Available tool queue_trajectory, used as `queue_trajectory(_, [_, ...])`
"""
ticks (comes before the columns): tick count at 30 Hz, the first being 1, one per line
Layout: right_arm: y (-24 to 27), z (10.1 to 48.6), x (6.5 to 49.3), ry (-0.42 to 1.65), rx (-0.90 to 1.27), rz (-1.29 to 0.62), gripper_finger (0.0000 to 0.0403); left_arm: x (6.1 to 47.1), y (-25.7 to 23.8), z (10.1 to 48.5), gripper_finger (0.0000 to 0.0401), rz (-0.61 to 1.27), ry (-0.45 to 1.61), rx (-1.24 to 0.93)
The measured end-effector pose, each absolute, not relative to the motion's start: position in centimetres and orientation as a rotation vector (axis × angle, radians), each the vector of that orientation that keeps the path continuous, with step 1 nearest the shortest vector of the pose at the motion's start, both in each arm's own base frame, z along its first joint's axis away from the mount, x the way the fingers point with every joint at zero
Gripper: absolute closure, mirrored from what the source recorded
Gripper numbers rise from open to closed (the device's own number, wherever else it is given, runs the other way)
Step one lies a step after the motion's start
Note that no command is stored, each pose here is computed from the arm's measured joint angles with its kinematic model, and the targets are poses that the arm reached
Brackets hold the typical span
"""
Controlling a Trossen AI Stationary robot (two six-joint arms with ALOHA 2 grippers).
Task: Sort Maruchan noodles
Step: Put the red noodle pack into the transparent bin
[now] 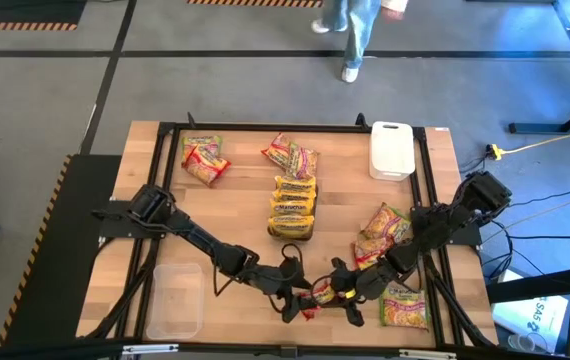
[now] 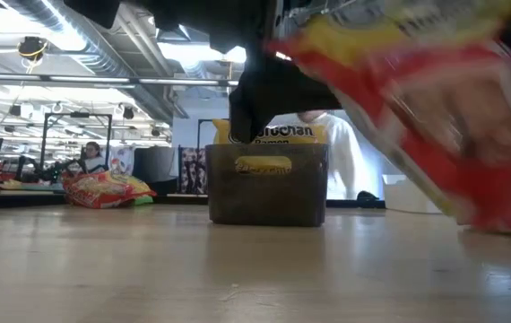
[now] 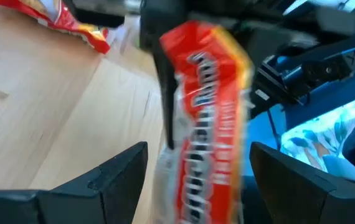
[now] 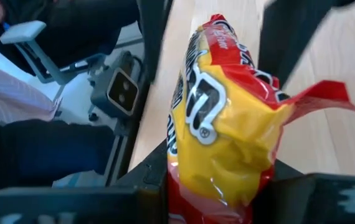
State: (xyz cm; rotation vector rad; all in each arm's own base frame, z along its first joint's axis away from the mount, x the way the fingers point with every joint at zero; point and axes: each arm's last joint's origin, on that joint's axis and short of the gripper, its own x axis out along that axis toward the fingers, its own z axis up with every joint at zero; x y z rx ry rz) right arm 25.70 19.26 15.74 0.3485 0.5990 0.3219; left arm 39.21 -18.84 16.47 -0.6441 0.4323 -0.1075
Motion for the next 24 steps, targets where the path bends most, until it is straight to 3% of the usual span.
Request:
queue_trajectory(9, [19.54,16.82,26.46,0.556,0.309,0.334,0.0304,39.11,-18.81,16.22,0.0134,-0.104,0.46,-0.631])
queue_trajectory(19, [19.47,16.82,26.49,0.551,0.328,0.301,0.0299,39.1,-18.88,16.22,0.0246,-0.135,0.472,-0.62])
queue_trajectory(24, [19.49,16.84,26.48,0.548,0.317,0.308,0.0248,39.08,-18.91,16.2,0.0287,-0.157,0.478,-0.595])
